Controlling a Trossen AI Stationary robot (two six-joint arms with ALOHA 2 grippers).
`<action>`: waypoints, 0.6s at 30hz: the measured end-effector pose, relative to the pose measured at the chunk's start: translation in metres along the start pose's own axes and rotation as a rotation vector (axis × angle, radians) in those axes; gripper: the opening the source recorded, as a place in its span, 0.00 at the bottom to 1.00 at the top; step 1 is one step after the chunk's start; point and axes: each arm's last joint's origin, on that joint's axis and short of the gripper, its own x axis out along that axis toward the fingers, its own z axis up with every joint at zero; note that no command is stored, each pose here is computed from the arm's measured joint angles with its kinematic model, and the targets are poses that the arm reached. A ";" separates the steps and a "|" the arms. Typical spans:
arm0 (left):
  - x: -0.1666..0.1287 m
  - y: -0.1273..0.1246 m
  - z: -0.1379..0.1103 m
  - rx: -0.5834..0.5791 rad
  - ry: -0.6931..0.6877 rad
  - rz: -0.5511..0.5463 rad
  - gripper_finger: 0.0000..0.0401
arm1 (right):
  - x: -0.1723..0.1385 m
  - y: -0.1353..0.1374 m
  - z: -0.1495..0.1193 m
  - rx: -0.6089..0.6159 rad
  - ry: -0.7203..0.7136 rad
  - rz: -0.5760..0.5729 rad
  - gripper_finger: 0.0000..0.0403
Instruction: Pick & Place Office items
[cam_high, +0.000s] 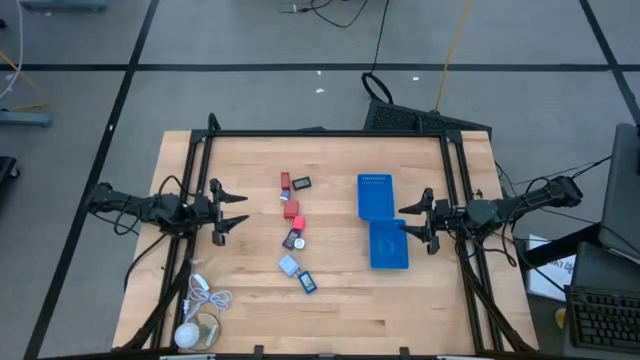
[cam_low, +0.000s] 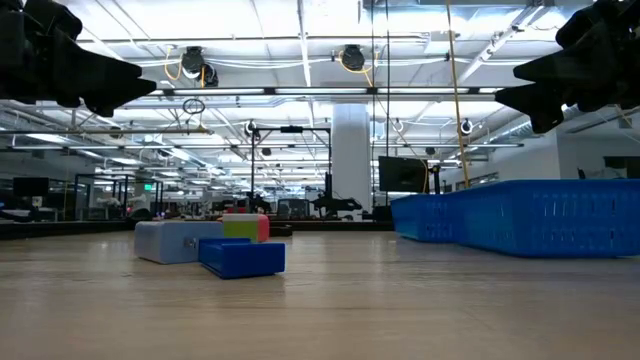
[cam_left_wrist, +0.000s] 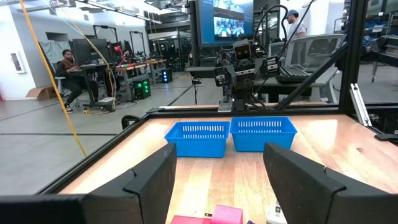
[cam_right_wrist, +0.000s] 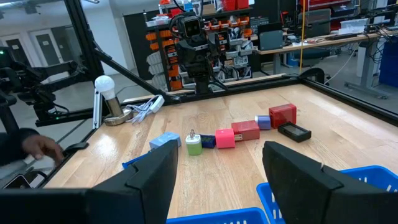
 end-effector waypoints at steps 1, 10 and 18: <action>0.000 0.000 0.000 -0.001 0.000 0.000 0.60 | 0.000 0.000 0.000 0.000 0.000 0.000 0.56; 0.000 0.000 0.000 0.000 0.000 0.000 0.60 | 0.000 0.000 0.000 0.000 0.000 0.000 0.56; 0.000 0.000 0.002 -0.055 -0.035 0.003 0.60 | 0.000 0.000 0.000 0.000 0.000 0.000 0.56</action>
